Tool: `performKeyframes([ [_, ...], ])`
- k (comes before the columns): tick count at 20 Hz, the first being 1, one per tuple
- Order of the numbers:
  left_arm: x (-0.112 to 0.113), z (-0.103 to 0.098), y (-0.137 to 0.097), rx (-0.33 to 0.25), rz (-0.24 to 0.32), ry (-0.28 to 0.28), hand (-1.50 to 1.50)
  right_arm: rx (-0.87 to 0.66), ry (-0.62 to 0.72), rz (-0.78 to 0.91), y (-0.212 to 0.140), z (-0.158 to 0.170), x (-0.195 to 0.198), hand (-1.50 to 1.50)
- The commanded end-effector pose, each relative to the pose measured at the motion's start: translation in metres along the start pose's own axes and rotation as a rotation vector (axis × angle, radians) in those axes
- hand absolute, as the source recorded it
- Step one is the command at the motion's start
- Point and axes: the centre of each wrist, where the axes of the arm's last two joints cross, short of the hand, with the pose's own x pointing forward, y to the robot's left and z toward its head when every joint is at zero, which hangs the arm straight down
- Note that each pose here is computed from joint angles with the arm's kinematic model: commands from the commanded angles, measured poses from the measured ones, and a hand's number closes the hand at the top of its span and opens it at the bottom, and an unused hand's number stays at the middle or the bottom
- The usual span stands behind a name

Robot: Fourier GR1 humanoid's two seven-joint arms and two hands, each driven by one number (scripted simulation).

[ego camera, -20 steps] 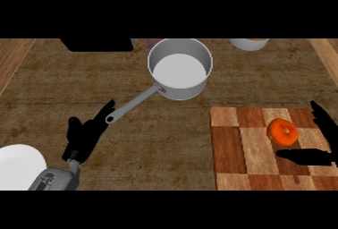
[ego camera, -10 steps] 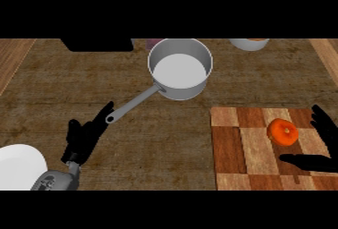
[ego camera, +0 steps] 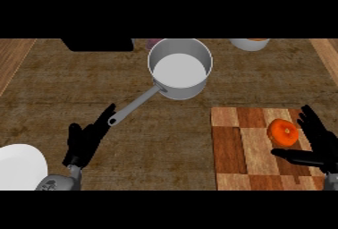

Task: Pick the squash from the cutting board and place it in the pot

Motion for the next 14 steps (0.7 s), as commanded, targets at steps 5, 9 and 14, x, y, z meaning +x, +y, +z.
performKeyframes([
  [5, 0.02, 0.002, 0.013, -0.017, -0.006, 0.0, 0.0, 0.043, 0.031, -0.085, 0.027, -0.023, -0.031, -1.5],
  [9, 0.011, -0.01, -0.016, 0.0, 0.003, -0.015, 0.0, 0.084, -0.073, 0.142, 0.027, -0.016, -0.048, 1.5],
  [14, 0.009, 0.0, 0.002, 0.003, -0.002, 0.005, 0.0, 0.065, -0.061, -0.035, 0.023, 0.003, -0.087, 1.5],
])
